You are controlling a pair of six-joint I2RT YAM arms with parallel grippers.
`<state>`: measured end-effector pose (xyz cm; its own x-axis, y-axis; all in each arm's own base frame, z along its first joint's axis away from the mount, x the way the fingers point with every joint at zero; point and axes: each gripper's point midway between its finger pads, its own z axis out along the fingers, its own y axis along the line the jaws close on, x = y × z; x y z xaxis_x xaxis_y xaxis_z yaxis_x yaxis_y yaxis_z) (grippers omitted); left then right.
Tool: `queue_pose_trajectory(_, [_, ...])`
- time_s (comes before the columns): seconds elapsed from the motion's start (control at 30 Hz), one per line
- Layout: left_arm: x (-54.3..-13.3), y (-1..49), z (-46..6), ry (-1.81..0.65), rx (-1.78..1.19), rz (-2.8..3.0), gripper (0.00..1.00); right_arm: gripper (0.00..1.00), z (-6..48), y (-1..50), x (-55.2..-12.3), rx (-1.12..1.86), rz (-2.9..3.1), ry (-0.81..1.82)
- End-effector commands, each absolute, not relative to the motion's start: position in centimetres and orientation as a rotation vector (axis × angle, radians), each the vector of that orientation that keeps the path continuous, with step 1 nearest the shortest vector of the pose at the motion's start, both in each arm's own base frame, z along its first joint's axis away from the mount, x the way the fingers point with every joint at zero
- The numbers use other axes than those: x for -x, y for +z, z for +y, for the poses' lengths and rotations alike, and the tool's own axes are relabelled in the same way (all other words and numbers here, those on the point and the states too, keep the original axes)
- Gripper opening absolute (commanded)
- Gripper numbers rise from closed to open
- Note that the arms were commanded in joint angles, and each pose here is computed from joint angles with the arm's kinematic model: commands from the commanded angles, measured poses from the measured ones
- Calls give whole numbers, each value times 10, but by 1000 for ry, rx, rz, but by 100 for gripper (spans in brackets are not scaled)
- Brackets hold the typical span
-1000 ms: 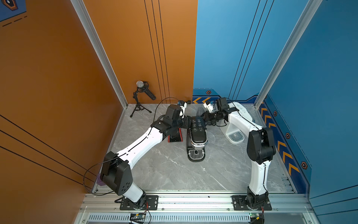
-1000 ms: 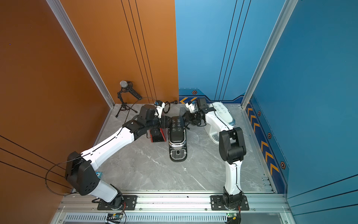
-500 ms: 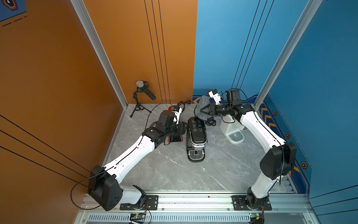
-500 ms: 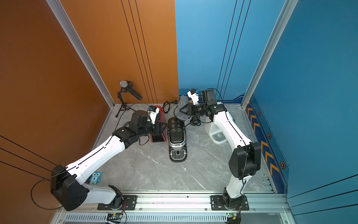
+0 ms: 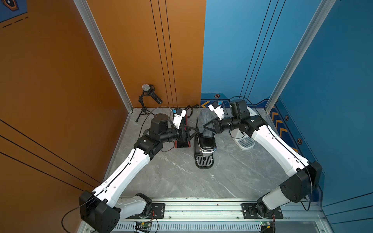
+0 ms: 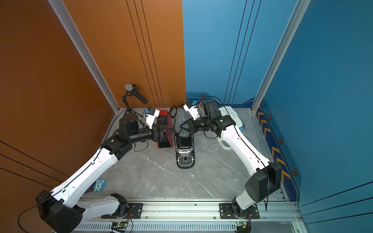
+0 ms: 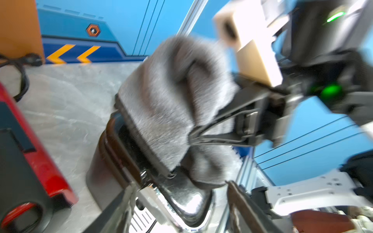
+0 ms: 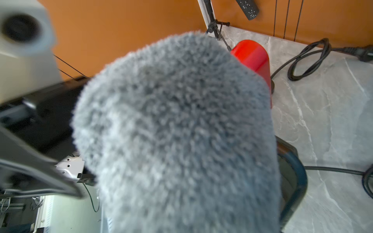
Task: Wipe the surface of a coffee machine
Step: Adjust the cleaning item.
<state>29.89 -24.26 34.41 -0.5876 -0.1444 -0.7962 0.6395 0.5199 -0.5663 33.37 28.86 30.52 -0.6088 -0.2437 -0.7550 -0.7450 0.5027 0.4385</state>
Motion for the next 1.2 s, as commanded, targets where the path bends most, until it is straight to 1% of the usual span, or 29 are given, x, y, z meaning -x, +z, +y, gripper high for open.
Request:
queue_pose_trajectory(0.0, [-291,375,-246,-1374,-395,1764,76,26,283,302,-324,871,2096,986])
queue_pose_trajectory(0.23, [-305,370,-268,-1424,-392,1812,78,26,294,302,-309,956,2051,975])
queue_pose_trajectory(0.33, [-311,368,-280,-1443,-387,1834,85,26,299,304,-305,979,2028,972])
queue_pose_trajectory(0.4, [-311,366,-290,-1459,-404,1845,85,26,303,307,-302,1002,2008,966])
queue_pose_trajectory(0.43, [-312,365,-294,-1462,-404,1849,89,26,305,307,-300,1010,2003,968])
queue_pose_trajectory(0.47, [-313,365,-298,-1464,-405,1853,90,26,307,307,-299,1018,1999,968])
queue_pose_trajectory(0.6, [-316,358,-307,-1456,-403,1870,90,26,309,310,-297,1032,1973,969])
queue_pose_trajectory(0.67, [-320,351,-305,-1433,-376,1885,88,26,309,314,-296,1032,1956,974])
queue_pose_trajectory(0.77, [-323,345,-304,-1425,-361,1900,69,26,307,319,-297,1011,1928,958])
queue_pose_trajectory(0.87, [-322,344,-307,-1438,-372,1906,53,26,303,323,-305,950,1914,919])
queue_pose_trajectory(0.93, [-321,344,-310,-1442,-380,1905,44,26,300,327,-311,911,1895,913])
queue_pose_trajectory(0.97, [-319,344,-312,-1449,-393,1906,37,26,299,329,-314,887,1887,912])
queue_pose_trajectory(1.03, [-316,344,-317,-1476,-434,1904,27,26,295,331,-323,828,1887,896])
queue_pose_trajectory(1.07, [-314,344,-320,-1494,-450,1907,20,26,293,331,-326,810,1889,894])
queue_pose_trajectory(1.1, [-314,344,-321,-1503,-457,1909,6,28,291,330,-330,793,1895,895])
queue_pose_trajectory(1.13, [-314,343,-322,-1503,-453,1912,0,32,290,328,-331,783,1903,900])
queue_pose_trajectory(1.17, [-315,343,-320,-1496,-447,1912,0,40,288,325,-333,774,1914,902])
